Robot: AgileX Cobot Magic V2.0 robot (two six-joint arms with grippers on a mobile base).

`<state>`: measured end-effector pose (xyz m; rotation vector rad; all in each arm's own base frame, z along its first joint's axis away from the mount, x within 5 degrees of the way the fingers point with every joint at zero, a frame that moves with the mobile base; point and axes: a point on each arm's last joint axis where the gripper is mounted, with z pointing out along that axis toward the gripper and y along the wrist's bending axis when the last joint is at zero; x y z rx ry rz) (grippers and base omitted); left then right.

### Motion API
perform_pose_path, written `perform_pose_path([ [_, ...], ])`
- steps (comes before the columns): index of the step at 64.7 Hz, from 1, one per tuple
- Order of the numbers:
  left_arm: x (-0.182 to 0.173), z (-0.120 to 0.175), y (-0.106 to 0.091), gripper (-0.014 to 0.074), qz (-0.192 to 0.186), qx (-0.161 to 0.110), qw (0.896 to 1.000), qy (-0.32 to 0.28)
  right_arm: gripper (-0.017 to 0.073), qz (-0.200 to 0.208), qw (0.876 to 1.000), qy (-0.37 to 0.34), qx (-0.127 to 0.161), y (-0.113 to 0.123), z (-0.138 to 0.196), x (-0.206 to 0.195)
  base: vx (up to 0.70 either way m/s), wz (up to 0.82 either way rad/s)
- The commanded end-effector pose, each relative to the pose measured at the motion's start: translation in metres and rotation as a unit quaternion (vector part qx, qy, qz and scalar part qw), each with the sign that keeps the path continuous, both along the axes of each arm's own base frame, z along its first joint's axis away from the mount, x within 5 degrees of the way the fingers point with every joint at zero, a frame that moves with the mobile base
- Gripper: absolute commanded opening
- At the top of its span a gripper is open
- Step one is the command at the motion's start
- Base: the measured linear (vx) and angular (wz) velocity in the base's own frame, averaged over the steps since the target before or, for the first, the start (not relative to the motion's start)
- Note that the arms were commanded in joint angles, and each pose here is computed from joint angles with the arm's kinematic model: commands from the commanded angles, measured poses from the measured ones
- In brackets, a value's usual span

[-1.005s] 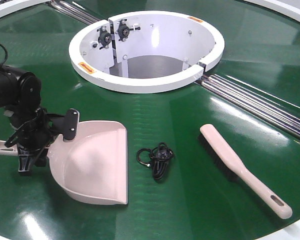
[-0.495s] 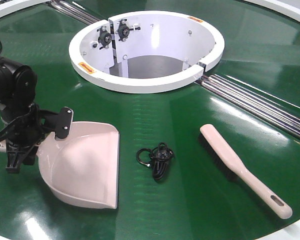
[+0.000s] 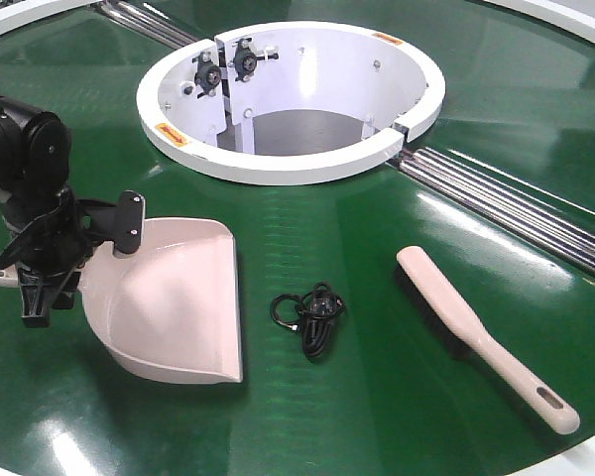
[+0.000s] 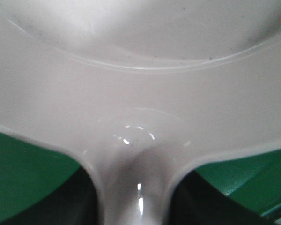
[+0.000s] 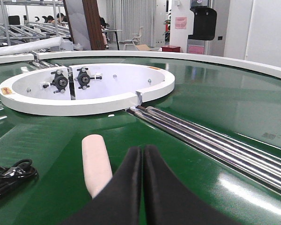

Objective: Clean and inspect green conveyor with broom and dustpan

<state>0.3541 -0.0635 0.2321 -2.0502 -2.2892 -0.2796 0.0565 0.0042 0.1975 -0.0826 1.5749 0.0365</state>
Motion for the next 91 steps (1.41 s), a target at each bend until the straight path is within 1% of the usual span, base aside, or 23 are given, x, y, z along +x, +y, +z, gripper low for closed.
perform_pose_path([
  [1,-0.002,0.026,-0.004,-0.0008,-0.009,0.007,0.999,-0.047,-0.0008,-0.002,0.999,-0.042,-0.001,0.000,0.006,-0.001,0.00,0.00],
  [4,-0.002,0.027,-0.006,-0.0008,-0.015,0.014,0.999,-0.050,-0.0008,-0.002,0.999,-0.042,-0.001,0.000,0.006,-0.001,0.00,0.00],
  [9,-0.002,0.025,-0.011,-0.0008,-0.022,0.014,0.998,-0.050,-0.0008,-0.002,0.999,-0.042,-0.001,0.000,0.006,-0.001,0.00,0.00],
  [21,-0.003,0.014,-0.021,-0.0008,-0.033,0.027,0.999,-0.021,-0.0008,-0.002,0.999,-0.042,-0.001,0.000,0.006,-0.001,0.00,0.00],
  [31,-0.003,0.007,-0.030,-0.0008,-0.037,0.032,0.999,-0.015,-0.0008,-0.002,0.999,-0.042,-0.001,0.000,0.006,-0.001,0.00,0.00],
  [47,-0.002,0.002,-0.032,-0.0008,-0.039,0.035,0.999,-0.009,-0.0008,-0.002,0.999,-0.042,-0.001,0.000,0.006,-0.001,0.00,0.00],
  [53,-0.001,0.003,-0.030,-0.0008,-0.043,0.046,0.998,-0.013,-0.0008,-0.002,0.999,-0.042,-0.001,0.000,0.006,-0.001,0.00,0.00],
  [62,-0.001,0.007,-0.030,-0.0006,-0.045,0.042,0.998,-0.026,-0.0008,-0.002,0.999,-0.042,-0.001,0.000,0.006,-0.001,0.00,0.00],
  [91,-0.001,0.007,-0.031,-0.0008,-0.042,0.037,0.998,-0.023,-0.0008,-0.002,0.999,-0.042,0.001,0.000,0.006,-0.001,0.00,0.00],
])
